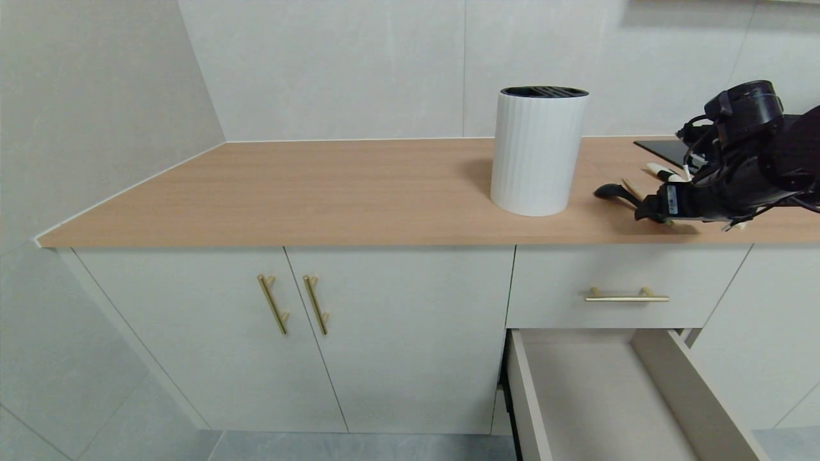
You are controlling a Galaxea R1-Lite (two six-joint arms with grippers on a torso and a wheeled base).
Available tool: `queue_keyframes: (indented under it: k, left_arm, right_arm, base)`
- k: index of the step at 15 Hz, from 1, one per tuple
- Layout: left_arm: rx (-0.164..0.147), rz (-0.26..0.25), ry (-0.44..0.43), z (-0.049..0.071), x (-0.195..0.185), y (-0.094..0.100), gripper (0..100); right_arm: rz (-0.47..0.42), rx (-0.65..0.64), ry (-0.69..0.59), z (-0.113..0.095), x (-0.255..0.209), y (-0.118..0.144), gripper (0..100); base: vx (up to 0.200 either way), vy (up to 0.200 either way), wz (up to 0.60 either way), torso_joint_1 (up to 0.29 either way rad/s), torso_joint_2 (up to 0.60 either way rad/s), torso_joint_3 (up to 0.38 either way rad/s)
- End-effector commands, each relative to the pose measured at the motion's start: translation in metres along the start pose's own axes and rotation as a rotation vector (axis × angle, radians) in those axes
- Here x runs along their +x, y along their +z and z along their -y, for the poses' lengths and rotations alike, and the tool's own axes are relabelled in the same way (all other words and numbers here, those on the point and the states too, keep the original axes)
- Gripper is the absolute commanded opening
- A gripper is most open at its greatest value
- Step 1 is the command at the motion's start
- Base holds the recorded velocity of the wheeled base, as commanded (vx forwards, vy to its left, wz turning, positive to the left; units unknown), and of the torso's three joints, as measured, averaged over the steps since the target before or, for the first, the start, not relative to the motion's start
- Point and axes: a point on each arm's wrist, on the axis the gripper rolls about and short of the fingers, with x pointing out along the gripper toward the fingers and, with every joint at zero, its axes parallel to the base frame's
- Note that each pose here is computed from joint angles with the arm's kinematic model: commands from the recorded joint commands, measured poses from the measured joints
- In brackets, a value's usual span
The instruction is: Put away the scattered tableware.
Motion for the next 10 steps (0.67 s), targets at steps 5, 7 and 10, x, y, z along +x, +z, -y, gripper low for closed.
queue_keyframes:
  k: [5,7,10]
  left_arm:
    - [0.000,0.000,0.000,0.0000,0.0000,0.0000,100]
    - [0.000,0.000,0.000,0.0000,0.0000,0.0000,100]
    - [0.000,0.000,0.000,0.0000,0.0000,0.0000,100]
  right_arm:
    - [-0.022,-0.004,-0.003,-0.0019,0.0115,-0.0027,0]
    - [-0.021,-0.005,0.000,-0.0026,0.0114,-0.0021,0]
    - [-0.021,-0.004,-0.003,-0.0018,0.0109,-0.0020,0]
  base:
    - [0.000,0.000,0.00,0.000,0.00,0.000]
    - [0.000,0.000,0.00,0.000,0.00,0.000]
    - [0.000,0.000,0.00,0.000,0.00,0.000]
